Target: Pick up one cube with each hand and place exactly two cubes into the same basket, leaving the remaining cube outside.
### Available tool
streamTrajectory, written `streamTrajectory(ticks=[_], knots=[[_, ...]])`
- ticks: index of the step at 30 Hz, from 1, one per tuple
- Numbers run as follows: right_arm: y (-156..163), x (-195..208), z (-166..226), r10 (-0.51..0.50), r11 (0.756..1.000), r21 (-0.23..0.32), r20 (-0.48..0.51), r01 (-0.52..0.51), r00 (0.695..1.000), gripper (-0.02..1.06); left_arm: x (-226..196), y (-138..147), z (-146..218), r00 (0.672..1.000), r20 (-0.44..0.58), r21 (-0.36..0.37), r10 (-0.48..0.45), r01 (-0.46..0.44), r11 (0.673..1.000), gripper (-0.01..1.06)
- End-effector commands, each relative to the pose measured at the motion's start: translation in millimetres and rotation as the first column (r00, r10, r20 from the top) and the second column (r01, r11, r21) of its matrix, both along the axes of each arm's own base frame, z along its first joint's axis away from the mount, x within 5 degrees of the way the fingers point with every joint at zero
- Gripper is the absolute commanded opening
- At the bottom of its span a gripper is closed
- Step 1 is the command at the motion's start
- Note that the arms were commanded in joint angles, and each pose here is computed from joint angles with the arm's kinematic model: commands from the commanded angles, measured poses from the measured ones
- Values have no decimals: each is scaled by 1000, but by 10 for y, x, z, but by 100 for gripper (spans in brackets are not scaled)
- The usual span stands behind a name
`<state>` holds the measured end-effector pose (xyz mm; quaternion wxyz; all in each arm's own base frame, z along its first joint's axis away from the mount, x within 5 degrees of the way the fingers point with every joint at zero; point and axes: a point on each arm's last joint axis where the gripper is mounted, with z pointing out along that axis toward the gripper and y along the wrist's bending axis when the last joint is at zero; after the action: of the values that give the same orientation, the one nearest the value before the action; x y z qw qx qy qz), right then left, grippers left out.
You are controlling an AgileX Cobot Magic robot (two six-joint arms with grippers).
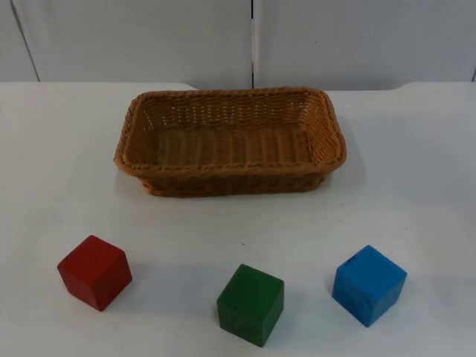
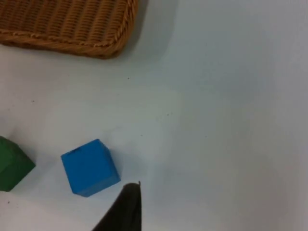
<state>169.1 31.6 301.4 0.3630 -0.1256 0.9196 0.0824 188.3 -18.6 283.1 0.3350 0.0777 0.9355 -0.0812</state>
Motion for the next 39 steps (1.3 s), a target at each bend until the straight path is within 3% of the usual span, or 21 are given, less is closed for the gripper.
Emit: streamTrajectory(ticks=[1, 11, 21, 25, 26, 32, 33, 36, 39], knots=[[20, 21, 73, 23, 1000, 13, 33, -23, 999, 105, 65, -29, 24, 999, 20, -17, -34, 34, 999, 105], [245, 161, 257, 161, 987, -1, 79, -161, 984, 105, 260, -110, -166, 990, -29, -57, -135, 133, 989, 105], [807, 409, 188, 364, 931, -8, 26, -364, 931, 105, 391, -129, -361, 980, -97, -66, -176, 171, 983, 105], [1086, 462, 40, 453, 890, -30, -32, -454, 891, 105, 424, -131, -421, 975, -117, -65, -189, 183, 981, 105], [1086, 462, 40, 453, 890, -30, -32, -454, 891, 105, 424, -131, -421, 975, -117, -65, -189, 183, 981, 105], [1450, 450, -277, 571, 803, -121, -125, -584, 811, 105, 484, -131, -505, 969, -128, -53, -211, 206, 977, 105], [1450, 450, -277, 571, 803, -121, -125, -584, 811, 105, 484, -131, -505, 969, -128, -53, -211, 206, 977, 105], [1619, 402, -417, 623, 749, -156, -167, -645, 764, 105, 518, -129, -571, 965, -149, -50, -218, 213, 976, 105], [1718, 383, -492, 643, 729, -158, -176, -666, 745, 105, 548, -127, -620, 963, -160, -49, -218, 213, 976, 105]])
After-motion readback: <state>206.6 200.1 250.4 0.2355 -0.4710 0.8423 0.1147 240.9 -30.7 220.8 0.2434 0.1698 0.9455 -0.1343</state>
